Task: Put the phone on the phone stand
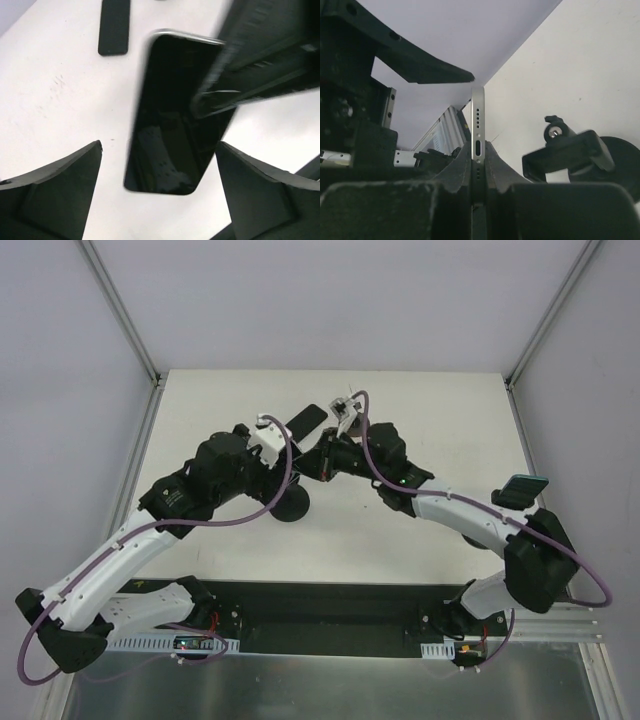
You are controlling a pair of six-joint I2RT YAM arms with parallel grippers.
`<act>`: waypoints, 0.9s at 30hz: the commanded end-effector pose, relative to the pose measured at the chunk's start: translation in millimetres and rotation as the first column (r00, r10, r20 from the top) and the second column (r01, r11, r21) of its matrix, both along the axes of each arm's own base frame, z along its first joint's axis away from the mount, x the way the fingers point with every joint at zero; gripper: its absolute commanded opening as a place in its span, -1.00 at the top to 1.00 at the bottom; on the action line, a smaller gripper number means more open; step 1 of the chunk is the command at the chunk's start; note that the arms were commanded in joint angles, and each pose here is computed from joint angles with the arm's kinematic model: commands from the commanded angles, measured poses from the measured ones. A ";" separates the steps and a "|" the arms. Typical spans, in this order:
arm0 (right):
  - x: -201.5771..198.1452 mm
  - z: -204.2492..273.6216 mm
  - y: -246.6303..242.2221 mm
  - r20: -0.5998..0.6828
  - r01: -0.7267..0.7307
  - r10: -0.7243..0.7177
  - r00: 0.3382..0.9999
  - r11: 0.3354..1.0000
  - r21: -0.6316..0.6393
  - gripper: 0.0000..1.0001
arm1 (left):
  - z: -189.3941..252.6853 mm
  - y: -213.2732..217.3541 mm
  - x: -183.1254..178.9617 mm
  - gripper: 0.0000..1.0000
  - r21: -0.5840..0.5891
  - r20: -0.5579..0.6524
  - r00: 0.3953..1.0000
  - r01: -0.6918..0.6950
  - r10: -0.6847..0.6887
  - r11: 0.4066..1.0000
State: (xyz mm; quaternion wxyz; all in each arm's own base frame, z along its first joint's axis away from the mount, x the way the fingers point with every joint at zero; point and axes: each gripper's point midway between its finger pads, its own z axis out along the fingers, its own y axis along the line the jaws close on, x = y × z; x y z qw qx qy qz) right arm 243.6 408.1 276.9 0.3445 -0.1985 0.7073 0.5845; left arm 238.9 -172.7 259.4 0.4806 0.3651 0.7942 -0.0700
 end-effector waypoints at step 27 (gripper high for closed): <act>-53.2 144.5 -122.0 0.278 0.162 -0.375 0.885 0.806 0.569 0.99 | 150.5 -81.5 -64.9 0.03 -0.954 0.226 0.833 0.295 -0.505 0.060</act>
